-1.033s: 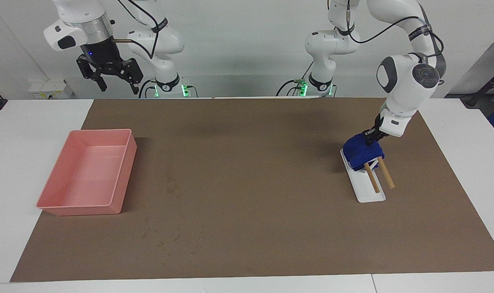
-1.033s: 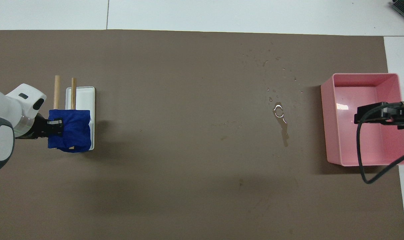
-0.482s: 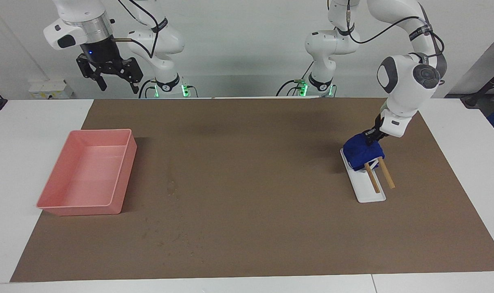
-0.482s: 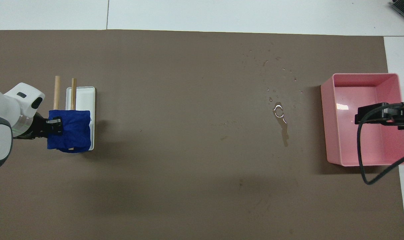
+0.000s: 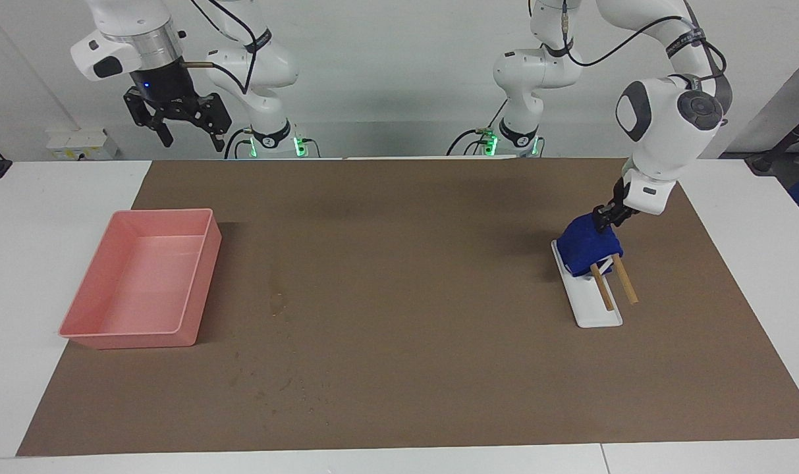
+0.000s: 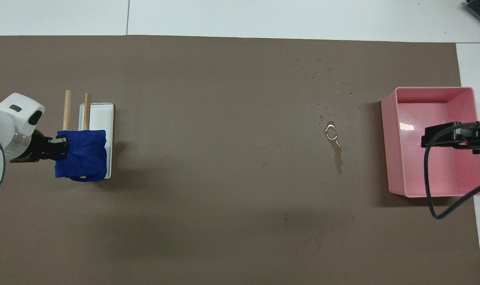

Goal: Wipe water with towel using both arms
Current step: 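Grasp the blue cloth with the left gripper and lift it off, then carry the cloth with the left gripper while the right gripper approaches, then grasp the blue cloth with the right gripper from the left gripper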

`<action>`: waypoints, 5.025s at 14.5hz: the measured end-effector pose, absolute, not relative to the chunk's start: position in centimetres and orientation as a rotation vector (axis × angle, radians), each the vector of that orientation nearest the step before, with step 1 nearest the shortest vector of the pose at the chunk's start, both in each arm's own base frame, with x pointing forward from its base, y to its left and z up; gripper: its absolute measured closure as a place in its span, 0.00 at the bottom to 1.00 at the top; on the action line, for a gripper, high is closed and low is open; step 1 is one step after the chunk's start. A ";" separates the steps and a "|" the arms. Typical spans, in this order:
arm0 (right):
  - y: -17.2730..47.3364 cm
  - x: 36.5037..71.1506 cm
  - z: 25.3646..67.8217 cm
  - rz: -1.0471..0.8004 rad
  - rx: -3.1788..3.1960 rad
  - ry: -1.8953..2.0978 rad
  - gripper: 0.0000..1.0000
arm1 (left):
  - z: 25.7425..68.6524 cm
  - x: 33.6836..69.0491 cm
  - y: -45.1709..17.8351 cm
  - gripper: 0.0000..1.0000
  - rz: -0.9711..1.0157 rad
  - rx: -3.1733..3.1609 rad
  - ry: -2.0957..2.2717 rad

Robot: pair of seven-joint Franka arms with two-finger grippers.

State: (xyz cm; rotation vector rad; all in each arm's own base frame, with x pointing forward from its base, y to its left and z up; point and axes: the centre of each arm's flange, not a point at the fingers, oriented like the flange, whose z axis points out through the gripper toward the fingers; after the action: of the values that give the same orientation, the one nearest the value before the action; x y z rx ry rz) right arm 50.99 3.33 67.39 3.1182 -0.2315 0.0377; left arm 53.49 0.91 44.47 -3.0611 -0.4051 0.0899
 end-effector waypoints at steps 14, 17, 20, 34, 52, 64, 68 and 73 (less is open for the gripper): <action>3.3 51.0 66.7 0.013 3.116 -0.231 0.00 | 43.3 53.2 0.5 0.49 0.094 -3.059 -0.416; 3.3 51.0 66.6 0.011 3.116 -0.231 0.00 | 43.8 53.0 0.9 0.86 0.082 -3.054 -0.425; 3.3 51.0 66.5 0.009 3.116 -0.231 0.00 | 43.9 53.0 0.7 0.94 0.079 -3.054 -0.421; 3.3 50.9 66.3 0.002 3.115 -0.232 0.00 | 52.4 54.8 0.5 0.94 0.032 -3.045 -0.713; 17.8 52.8 64.6 -0.188 3.003 -1.733 0.05 | 63.2 49.5 -26.8 0.94 -0.029 -2.720 -1.919; 26.0 55.0 63.1 -0.561 2.675 -2.424 0.05 | 67.4 47.3 -37.5 0.94 -0.013 -2.363 -2.790; 26.7 55.9 62.4 -0.597 2.630 -2.473 0.07 | 69.2 48.2 -38.4 0.94 -0.003 -2.330 -2.880; 27.0 56.2 63.0 -0.588 2.648 -2.484 0.23 | 69.3 48.0 -39.6 0.94 0.022 -2.335 -2.891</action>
State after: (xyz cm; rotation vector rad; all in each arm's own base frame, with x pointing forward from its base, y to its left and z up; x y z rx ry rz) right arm 56.19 27.01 63.01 2.6482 -2.4838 -0.5880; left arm 48.03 -39.56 69.26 -2.3351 -2.8907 0.0223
